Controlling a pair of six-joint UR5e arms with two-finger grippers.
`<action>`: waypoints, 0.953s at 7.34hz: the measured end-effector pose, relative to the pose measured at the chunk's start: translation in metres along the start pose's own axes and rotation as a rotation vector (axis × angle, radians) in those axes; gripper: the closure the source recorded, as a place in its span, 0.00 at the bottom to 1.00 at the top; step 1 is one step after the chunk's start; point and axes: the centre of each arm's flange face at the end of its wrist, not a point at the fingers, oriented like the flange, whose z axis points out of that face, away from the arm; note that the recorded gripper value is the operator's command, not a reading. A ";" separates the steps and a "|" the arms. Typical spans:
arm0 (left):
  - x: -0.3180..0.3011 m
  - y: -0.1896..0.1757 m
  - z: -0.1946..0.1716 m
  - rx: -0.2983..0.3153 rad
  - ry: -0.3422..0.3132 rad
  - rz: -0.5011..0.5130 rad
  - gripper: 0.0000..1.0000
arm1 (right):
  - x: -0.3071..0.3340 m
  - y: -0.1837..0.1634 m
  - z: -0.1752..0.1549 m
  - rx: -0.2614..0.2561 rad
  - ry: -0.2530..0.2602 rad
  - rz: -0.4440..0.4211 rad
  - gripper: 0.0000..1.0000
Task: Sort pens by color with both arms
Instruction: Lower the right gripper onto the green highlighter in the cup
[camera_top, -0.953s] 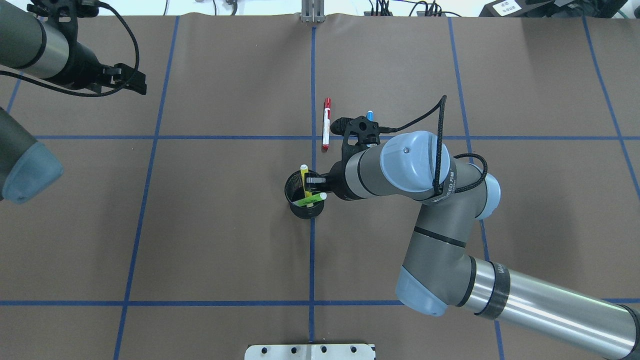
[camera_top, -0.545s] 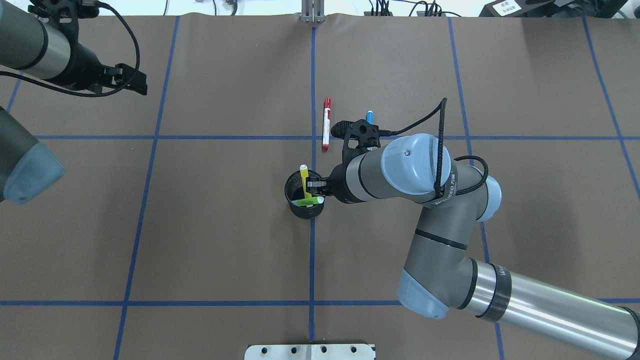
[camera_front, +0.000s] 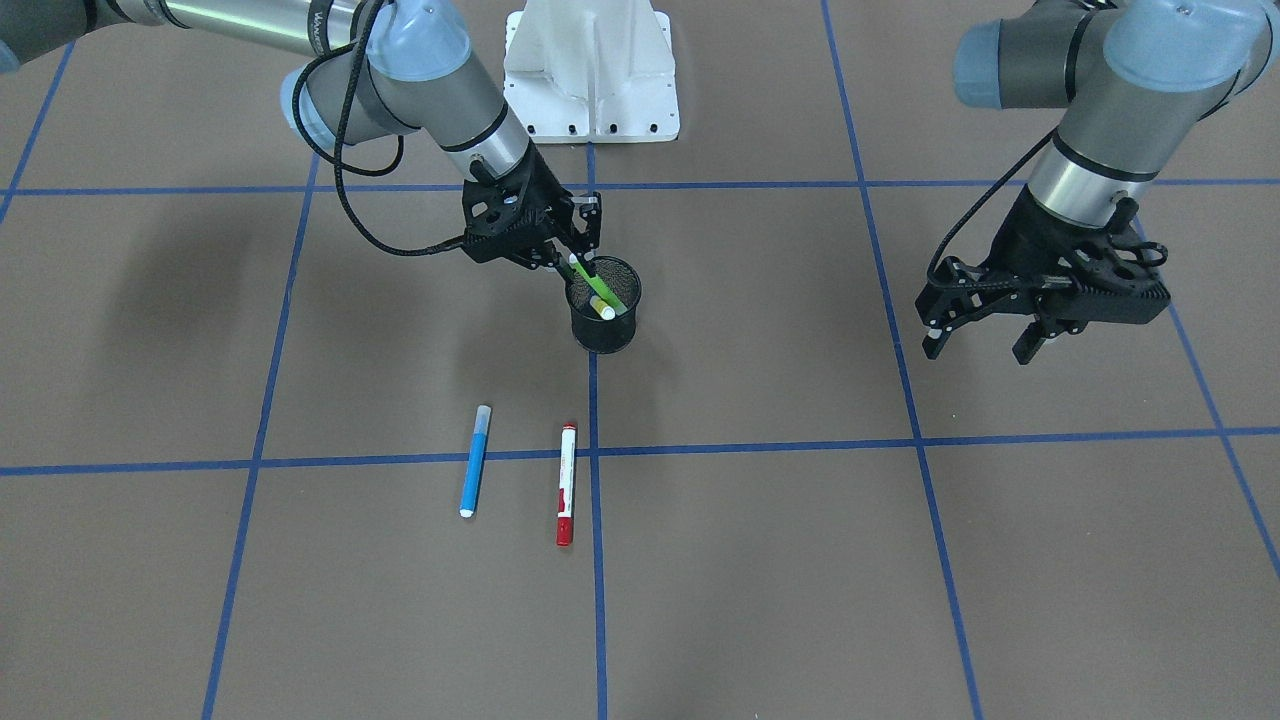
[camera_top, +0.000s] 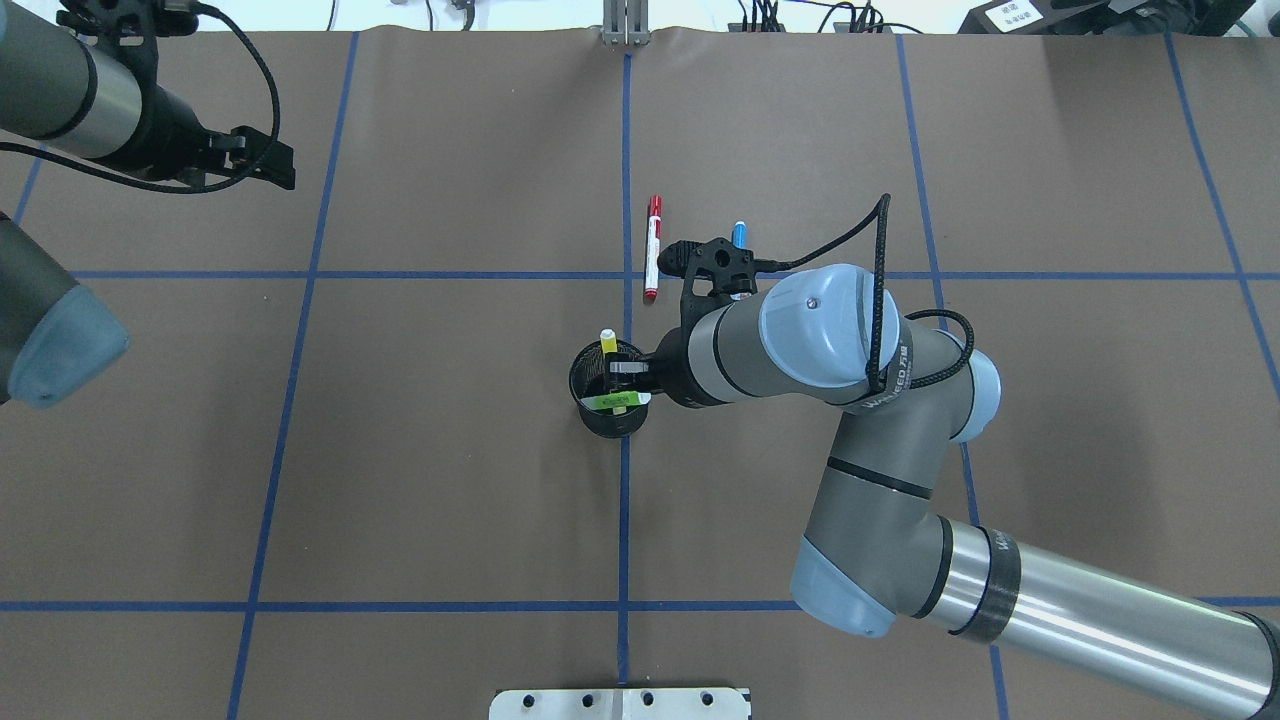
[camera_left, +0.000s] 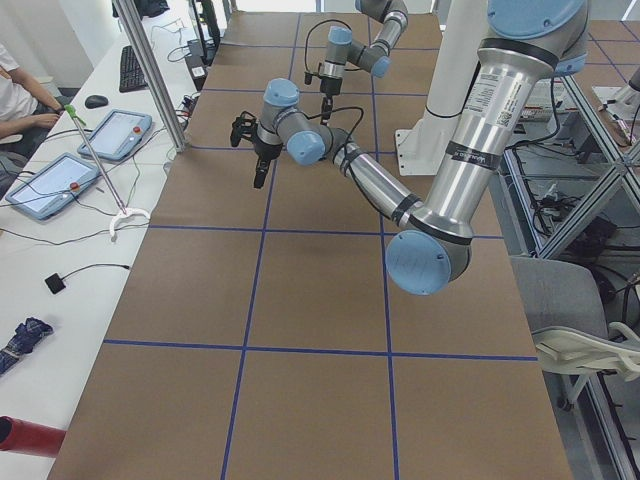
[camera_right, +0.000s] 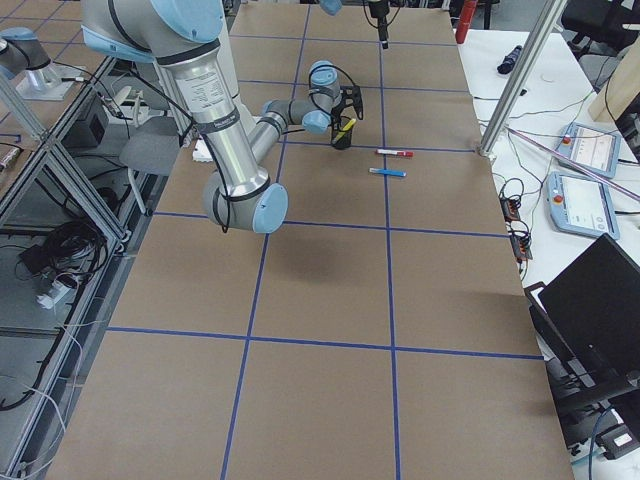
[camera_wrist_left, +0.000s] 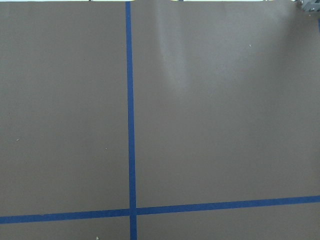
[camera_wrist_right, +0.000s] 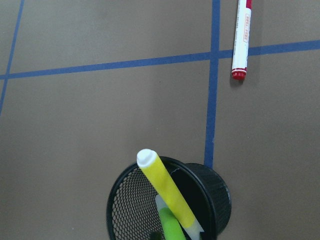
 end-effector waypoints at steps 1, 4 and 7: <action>0.000 0.000 0.000 0.000 0.001 -0.003 0.00 | 0.002 0.001 0.001 -0.003 0.005 0.004 0.35; 0.001 0.000 -0.002 0.002 0.005 -0.009 0.00 | 0.002 0.005 0.003 -0.011 0.007 0.010 0.97; 0.002 0.000 -0.002 0.005 0.007 -0.018 0.00 | 0.000 0.005 -0.002 -0.025 -0.006 0.010 1.00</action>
